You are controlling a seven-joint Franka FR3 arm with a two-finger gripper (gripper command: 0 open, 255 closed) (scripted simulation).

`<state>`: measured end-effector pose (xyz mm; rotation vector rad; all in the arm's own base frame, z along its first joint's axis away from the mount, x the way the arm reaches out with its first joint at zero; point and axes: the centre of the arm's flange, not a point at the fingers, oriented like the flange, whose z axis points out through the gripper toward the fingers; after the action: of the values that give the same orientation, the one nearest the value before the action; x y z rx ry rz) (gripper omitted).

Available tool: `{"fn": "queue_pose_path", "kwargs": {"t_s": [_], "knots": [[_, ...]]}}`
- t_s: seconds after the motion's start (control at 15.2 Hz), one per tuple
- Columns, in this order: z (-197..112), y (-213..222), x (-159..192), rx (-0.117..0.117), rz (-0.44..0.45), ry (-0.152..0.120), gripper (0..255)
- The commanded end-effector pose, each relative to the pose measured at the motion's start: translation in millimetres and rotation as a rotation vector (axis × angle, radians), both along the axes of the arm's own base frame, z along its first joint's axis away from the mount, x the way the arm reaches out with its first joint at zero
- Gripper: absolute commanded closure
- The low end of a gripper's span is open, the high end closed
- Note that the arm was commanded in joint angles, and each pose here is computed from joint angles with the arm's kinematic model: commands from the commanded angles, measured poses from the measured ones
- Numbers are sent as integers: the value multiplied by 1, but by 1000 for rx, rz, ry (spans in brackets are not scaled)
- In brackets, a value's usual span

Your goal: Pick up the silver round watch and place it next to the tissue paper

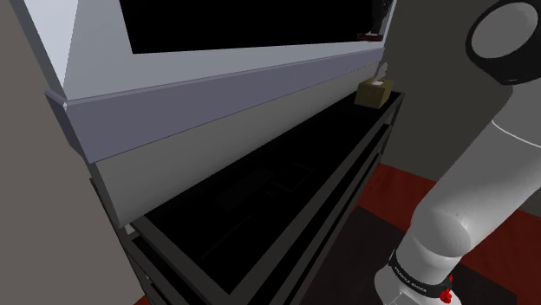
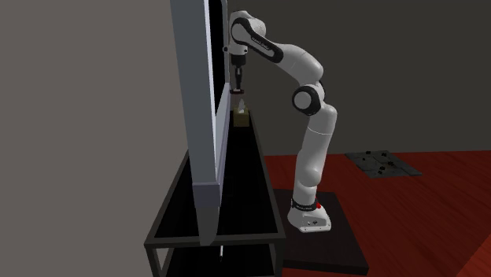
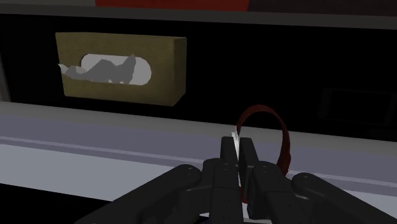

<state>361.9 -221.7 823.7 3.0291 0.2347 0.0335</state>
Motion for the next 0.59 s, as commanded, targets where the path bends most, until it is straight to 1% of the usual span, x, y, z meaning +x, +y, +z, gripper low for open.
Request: {"fn": "queue_pose_path", "kwargs": {"t_s": [0.0, 0.53], "knots": [[-4, -15, 4, -2, 3, 0, 255], [-46, -15, 4, -2, 3, 0, 255]]}}
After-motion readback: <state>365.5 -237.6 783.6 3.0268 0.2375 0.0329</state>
